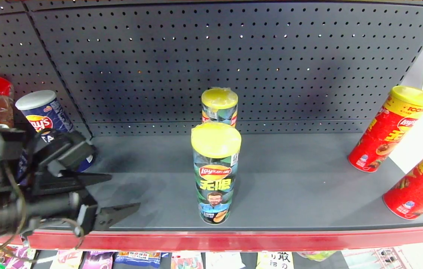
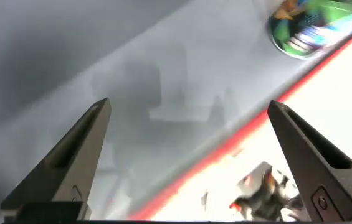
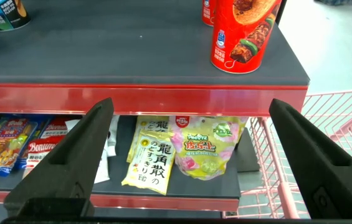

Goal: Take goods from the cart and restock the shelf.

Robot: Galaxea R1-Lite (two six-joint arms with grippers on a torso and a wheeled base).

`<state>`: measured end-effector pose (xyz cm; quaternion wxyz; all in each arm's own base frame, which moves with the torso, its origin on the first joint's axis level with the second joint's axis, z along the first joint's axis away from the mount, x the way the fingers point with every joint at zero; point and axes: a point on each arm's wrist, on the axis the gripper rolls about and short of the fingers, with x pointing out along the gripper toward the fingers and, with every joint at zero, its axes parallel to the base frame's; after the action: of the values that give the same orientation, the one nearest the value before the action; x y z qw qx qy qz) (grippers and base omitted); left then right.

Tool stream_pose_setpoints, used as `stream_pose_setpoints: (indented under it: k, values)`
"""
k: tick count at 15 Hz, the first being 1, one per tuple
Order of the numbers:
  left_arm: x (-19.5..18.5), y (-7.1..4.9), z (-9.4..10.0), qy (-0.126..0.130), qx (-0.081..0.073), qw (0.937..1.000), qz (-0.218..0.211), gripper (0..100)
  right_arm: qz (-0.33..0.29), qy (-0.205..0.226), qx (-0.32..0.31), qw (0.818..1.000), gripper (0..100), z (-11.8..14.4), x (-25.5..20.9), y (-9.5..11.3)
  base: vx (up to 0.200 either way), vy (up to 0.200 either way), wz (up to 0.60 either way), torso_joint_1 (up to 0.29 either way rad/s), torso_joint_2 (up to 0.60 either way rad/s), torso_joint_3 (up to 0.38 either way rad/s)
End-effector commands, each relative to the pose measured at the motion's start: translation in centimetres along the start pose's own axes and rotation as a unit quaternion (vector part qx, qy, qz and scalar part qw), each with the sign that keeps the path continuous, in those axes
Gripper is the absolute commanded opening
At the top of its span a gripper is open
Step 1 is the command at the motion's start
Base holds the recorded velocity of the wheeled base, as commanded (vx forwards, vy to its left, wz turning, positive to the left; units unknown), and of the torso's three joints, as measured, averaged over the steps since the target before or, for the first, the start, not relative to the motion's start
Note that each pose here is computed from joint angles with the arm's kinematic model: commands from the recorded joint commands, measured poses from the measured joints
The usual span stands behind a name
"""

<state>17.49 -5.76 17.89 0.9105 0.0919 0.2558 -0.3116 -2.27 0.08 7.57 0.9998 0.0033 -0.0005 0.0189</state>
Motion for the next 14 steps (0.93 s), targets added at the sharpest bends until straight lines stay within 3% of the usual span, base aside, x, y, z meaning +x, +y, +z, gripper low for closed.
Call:
stream_pose_setpoints:
  k: [1,2,3,5,6,7,8,9,11,12,14]
  values:
    - [-10.4,-4.1,-7.7,-0.130,-0.077,0.9808,0.123,100,0.000,0.000,0.001,1.000,100,0.0,0.0,0.0,0.000,0.000,0.00,0.000,0.00,0.000]
    - [-11.7,-5.1,-9.6,-0.137,-0.103,0.9699,0.174,100,0.000,0.000,0.000,1.000,100,0.0,0.0,0.0,0.000,0.000,0.00,0.000,0.00,0.000]
    - [-12.6,-6.3,-11.6,-0.146,-0.119,0.9594,0.210,100,0.000,0.001,-0.002,1.000,100,0.0,0.0,0.0,0.000,0.000,0.00,0.000,0.00,0.000]
    - [-13.3,-8.4,-15.5,-0.153,-0.124,0.9516,0.236,100,0.000,0.000,0.000,1.000,100,0.0,0.0,0.0,0.000,0.000,0.00,0.000,0.00,0.000]
    - [-13.2,-8.7,-16.4,-0.151,-0.125,0.9487,0.248,100,0.000,0.000,0.000,1.000,100,0.0,0.0,0.0,0.000,0.000,0.00,0.000,0.00,0.000]
    - [-12.8,-8.8,-18.0,-0.161,-0.129,0.9339,0.292,100,0.000,0.000,-0.001,1.000,100,0.0,0.0,0.0,0.000,0.000,0.00,0.000,0.00,0.000]
    - [-12.8,-8.7,-18.1,-0.168,-0.139,0.9274,0.304,100,0.000,0.000,0.000,1.000,100,0.0,0.0,0.0,0.000,0.000,0.00,0.000,0.00,0.000]
    - [-12.7,-8.6,-18.1,-0.191,-0.151,0.9168,0.317,100,0.000,0.000,-0.001,1.000,100,0.0,0.0,0.0,0.000,0.000,0.00,0.000,0.00,0.000]
    - [-11.9,-7.9,-18.3,-0.231,-0.146,0.8920,0.360,100,0.000,0.000,-0.001,1.000,100,0.0,0.0,0.0,0.000,0.000,0.00,0.000,0.00,0.000]
    - [-11.7,-7.3,-18.4,-0.262,-0.155,0.8527,0.425,100,0.000,0.001,-0.001,1.000,100,0.0,0.0,0.0,0.000,0.000,0.00,0.000,0.00,0.000]
    - [-11.6,-7.3,-18.7,-0.267,-0.154,0.8451,0.437,100,0.000,0.000,-0.001,1.000,100,0.0,0.0,0.0,0.000,0.000,0.00,0.000,0.00,0.000]
